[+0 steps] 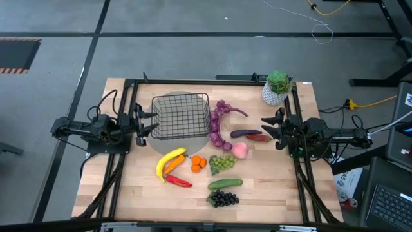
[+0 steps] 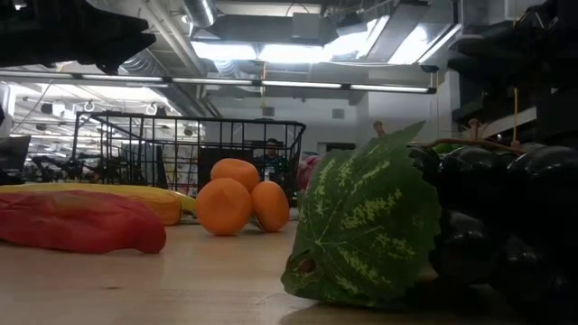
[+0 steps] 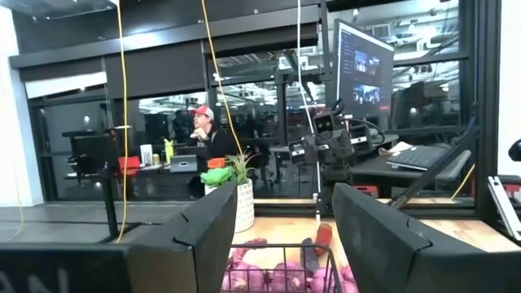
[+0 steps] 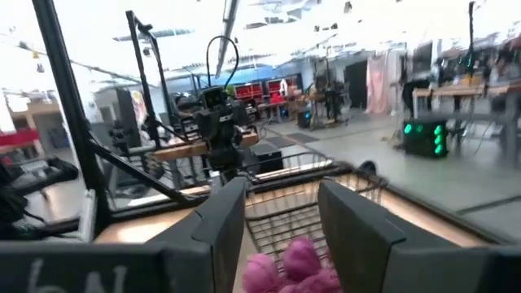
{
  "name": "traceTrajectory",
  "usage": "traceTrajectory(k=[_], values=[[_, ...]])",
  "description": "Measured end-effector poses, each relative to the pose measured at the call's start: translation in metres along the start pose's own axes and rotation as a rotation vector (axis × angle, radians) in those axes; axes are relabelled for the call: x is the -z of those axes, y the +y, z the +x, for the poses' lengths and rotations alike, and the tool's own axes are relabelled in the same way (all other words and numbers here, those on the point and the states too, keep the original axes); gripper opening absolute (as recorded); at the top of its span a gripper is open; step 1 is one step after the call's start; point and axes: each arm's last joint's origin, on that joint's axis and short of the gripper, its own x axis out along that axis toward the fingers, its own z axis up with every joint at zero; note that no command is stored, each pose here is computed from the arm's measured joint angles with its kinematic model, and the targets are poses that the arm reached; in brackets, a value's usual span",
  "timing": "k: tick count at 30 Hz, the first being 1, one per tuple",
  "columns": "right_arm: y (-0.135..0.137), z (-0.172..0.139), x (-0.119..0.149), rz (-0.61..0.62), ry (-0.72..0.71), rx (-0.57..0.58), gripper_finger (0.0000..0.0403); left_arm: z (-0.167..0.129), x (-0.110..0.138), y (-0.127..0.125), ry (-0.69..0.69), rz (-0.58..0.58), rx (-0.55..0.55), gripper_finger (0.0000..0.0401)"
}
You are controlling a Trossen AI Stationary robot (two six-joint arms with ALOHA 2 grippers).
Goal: Build produce basket
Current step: Put the right red chili pepper into the wire basket
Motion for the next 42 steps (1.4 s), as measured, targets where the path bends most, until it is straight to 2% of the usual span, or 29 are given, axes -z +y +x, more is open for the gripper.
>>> traceTrajectory(k=[6, 10, 12, 15, 17, 20, 25, 28, 31, 33, 35, 37, 39, 42], values=[[0.001, 0.0, -0.008, -0.174, -0.079, -0.002, 0.0158, 0.0, -0.001, 0.003, 0.005, -0.036, -0.086, 0.0199], [0.001, 0.0, -0.008, -0.321, -0.087, 0.004, 0.0158, 0.0, 0.001, 0.003, 0.022, -0.037, -0.091, 0.0199], [0.001, 0.0, -0.009, -0.325, -0.088, 0.005, 0.0158, 0.0, 0.001, 0.003, 0.018, -0.068, -0.098, 0.0199], [0.0, -0.001, -0.011, -0.243, -0.113, 0.043, 0.0158, 0.0, 0.001, 0.003, 0.012, -0.172, -0.1, 0.0199], [-0.001, -0.001, -0.016, -0.126, -0.169, 0.078, 0.0158, 0.0, 0.002, 0.003, 0.016, -0.244, -0.1, 0.0199], [-0.001, -0.003, -0.022, 0.0, -0.235, 0.104, 0.0158, 0.0, 0.002, 0.004, 0.021, -0.257, -0.147, 0.0199], [-0.002, -0.003, -0.023, -0.04, -0.247, 0.127, 0.0158, -0.001, 0.002, 0.006, 0.024, -0.255, -0.213, 0.0199], [-0.001, -0.001, -0.015, -0.013, -0.161, 0.077, 0.0158, -0.001, 0.003, 0.006, 0.029, -0.254, -0.22, 0.0199], [0.001, 0.0, -0.005, 0.063, -0.044, -0.039, 0.0158, -0.001, 0.003, 0.005, 0.033, -0.267, -0.196, 0.0199], [0.003, 0.0, -0.002, 0.17, -0.005, -0.102, 0.0158, -0.001, -0.001, 0.006, -0.015, -0.39, -0.196, 0.0199], [0.005, 0.0, -0.004, 0.267, -0.009, -0.154, 0.0158, 0.0, -0.002, 0.005, -0.034, -0.517, -0.157, 0.0199], [0.007, -0.001, -0.005, 0.32, -0.007, -0.201, 0.0158, 0.0, -0.002, 0.003, -0.036, -0.615, -0.069, 0.0199], [0.008, -0.001, -0.007, 0.354, -0.016, -0.216, 0.0158, 0.0, -0.001, 0.0, -0.015, -0.677, 0.0, 0.0199], [0.008, -0.001, -0.012, 0.372, -0.077, -0.181, 0.0158, 0.002, 0.002, -0.003, 0.031, -0.726, 0.062, 0.0199]])
